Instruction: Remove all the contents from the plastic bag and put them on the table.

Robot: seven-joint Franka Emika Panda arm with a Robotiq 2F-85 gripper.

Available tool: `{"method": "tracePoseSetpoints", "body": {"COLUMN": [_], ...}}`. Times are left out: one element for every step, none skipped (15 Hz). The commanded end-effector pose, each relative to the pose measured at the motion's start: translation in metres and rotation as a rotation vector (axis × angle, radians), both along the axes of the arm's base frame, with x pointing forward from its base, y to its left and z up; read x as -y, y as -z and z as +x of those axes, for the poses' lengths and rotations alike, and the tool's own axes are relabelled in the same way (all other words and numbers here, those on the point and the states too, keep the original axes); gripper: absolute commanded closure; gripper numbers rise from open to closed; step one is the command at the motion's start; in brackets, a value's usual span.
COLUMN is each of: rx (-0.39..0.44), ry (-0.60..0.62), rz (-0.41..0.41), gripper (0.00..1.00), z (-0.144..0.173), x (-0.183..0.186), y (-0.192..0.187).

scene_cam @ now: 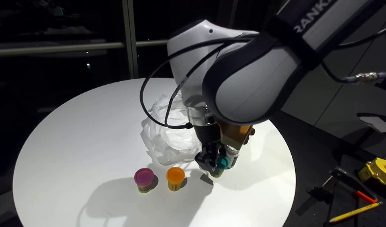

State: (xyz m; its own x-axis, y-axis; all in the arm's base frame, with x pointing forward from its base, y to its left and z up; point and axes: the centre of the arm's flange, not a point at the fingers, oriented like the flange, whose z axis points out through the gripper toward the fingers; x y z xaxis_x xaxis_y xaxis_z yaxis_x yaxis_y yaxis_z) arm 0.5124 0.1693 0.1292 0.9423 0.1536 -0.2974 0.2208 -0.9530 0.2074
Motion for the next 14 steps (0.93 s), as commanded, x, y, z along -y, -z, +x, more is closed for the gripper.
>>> {"method": "tracePoseSetpoints", "body": {"rx": [0.022, 0.007, -0.007, -0.012, -0.019, -0.018, -0.008, 0.012, 0.042, 0.064, 0.083, 0.103, 0.121, 0.143], "ry": [0.069, 0.075, 0.072, 0.072, 0.071, 0.07, 0.069, 0.068, 0.073, 0.081, 0.09, 0.101, 0.109, 0.12], "rz": [-0.04, -0.043, -0.045, -0.046, -0.043, -0.041, -0.038, -0.034, -0.04, -0.039, -0.037, -0.035, -0.033, -0.031], "gripper": [0.72, 0.72, 0.72, 0.72, 0.72, 0.72, 0.61, 0.22, 0.2, 0.15, 0.08, 0.01, 0.0, 0.0], "z": [0.02, 0.021, 0.018, 0.019, 0.019, 0.019, 0.02, 0.02, 0.022, 0.024, 0.026, 0.028, 0.032, 0.035], "x": [-0.012, -0.016, -0.019, -0.022, -0.025, -0.027, -0.029, -0.029, -0.027, -0.024, -0.022, -0.018, -0.015, -0.012], "y": [0.039, 0.047, 0.053, 0.057, 0.061, 0.058, 0.053, 0.048, 0.042, 0.036, 0.029, 0.021, 0.014, 0.003]}}
